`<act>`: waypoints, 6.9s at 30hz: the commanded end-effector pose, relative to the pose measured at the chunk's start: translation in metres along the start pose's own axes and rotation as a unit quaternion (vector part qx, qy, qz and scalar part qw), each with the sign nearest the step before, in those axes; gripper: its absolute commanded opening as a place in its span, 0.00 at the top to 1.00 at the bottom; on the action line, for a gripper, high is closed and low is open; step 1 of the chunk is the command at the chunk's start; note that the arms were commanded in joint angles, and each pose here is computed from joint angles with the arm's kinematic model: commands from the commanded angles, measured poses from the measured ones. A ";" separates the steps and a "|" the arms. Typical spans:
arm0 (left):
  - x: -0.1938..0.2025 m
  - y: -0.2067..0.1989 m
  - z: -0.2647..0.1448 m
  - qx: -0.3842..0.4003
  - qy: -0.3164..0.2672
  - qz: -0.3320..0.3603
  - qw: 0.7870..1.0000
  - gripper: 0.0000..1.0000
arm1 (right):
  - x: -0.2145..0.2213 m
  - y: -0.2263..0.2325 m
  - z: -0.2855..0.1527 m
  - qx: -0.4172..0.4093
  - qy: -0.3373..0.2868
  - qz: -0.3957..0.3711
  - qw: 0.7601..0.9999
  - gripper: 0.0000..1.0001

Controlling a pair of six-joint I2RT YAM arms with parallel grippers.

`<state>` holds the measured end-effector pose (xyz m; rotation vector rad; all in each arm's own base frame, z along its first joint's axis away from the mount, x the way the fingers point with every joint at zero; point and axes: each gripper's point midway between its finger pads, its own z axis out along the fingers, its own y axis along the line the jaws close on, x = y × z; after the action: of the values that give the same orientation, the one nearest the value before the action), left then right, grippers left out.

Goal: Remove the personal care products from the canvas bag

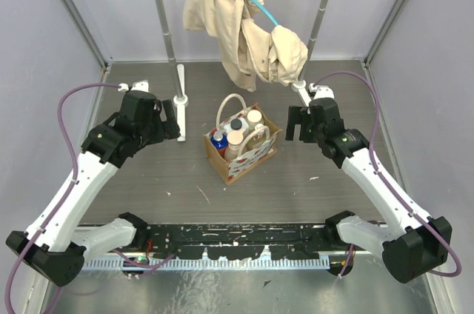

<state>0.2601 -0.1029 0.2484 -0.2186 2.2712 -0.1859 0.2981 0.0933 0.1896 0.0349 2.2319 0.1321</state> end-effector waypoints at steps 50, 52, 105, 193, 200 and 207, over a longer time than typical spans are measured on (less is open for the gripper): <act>0.052 -0.067 0.097 0.040 0.074 -0.010 0.996 0.20 | -0.096 0.115 -0.011 -0.137 -0.065 -0.063 0.987 0.00; 0.043 -0.065 0.087 0.047 0.056 -0.012 0.997 0.18 | -0.094 0.115 -0.009 -0.136 -0.063 -0.062 0.987 0.00; 0.119 -0.062 0.064 0.068 0.190 -0.004 0.980 1.00 | -0.004 0.136 -0.001 -0.191 0.106 -0.117 0.969 0.00; 0.144 -0.040 0.046 0.054 0.201 -0.021 0.978 0.96 | -0.197 0.167 -0.156 -0.129 -0.192 -0.074 0.970 0.84; 0.144 -0.040 0.046 0.055 0.203 -0.021 0.977 0.96 | -0.226 0.112 -0.158 -0.070 -0.236 -0.047 0.968 0.84; 0.148 -0.041 0.049 0.054 0.210 -0.020 0.976 0.95 | -0.233 0.058 -0.142 -0.005 -0.241 -0.030 0.970 0.82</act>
<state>0.2273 -0.1876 0.1411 -0.1997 2.5505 -0.4787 0.3181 0.1535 0.4125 -0.1448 1.9424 0.0881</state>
